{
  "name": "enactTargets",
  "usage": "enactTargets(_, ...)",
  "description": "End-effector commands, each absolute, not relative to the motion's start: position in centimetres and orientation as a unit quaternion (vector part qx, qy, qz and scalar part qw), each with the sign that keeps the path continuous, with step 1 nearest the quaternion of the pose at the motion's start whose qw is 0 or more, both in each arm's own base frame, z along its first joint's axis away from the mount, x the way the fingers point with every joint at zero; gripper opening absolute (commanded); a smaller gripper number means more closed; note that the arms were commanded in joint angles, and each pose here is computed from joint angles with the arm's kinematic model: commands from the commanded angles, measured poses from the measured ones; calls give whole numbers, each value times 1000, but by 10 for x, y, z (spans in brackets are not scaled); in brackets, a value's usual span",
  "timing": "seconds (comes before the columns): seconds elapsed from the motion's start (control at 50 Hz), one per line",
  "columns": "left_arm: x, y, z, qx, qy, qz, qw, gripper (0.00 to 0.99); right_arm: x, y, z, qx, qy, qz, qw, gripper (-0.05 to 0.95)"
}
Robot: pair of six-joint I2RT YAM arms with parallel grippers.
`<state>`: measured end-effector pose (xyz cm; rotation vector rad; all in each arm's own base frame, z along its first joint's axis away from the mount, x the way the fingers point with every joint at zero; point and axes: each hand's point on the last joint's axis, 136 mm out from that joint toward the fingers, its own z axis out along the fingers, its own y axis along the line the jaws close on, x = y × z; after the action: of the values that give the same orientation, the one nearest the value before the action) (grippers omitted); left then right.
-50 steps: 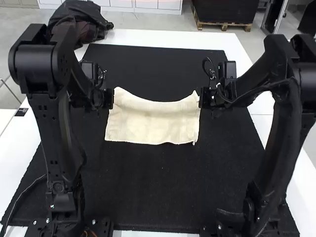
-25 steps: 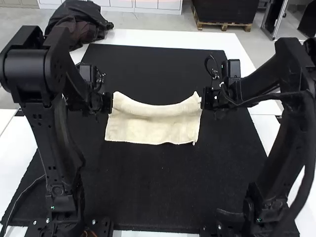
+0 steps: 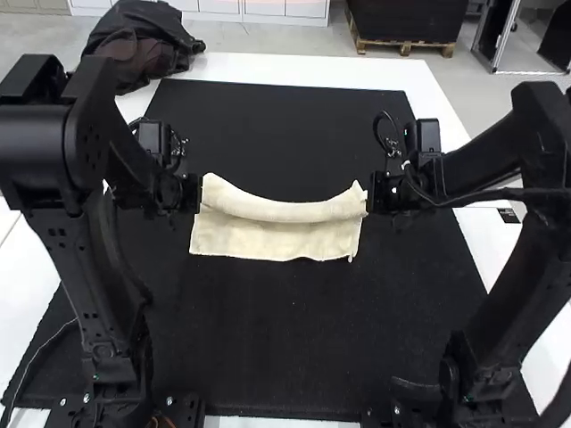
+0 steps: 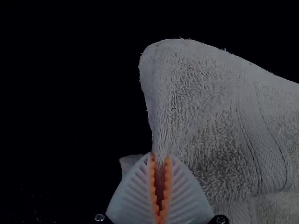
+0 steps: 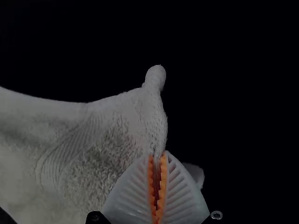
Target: Fold the towel.
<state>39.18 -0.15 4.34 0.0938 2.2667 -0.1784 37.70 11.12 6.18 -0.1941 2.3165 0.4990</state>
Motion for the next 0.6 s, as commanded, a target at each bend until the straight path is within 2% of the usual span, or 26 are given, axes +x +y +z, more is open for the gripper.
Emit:
enactTargets(0.0, 387, 2, 51, 41, 900, -67, 429, 23, 374, 107, 72, -65, 899, 200, 383, -28)
enactTargets(0.26, 374, 0, 58, 42, 897, -66, 436, 23, 359, 106, 68, -63, 905, 204, 368, -28)
enactTargets(0.58, 347, -1, 39, 33, 911, -67, 405, 23, 334, 104, 57, -59, 910, 207, 354, -28)
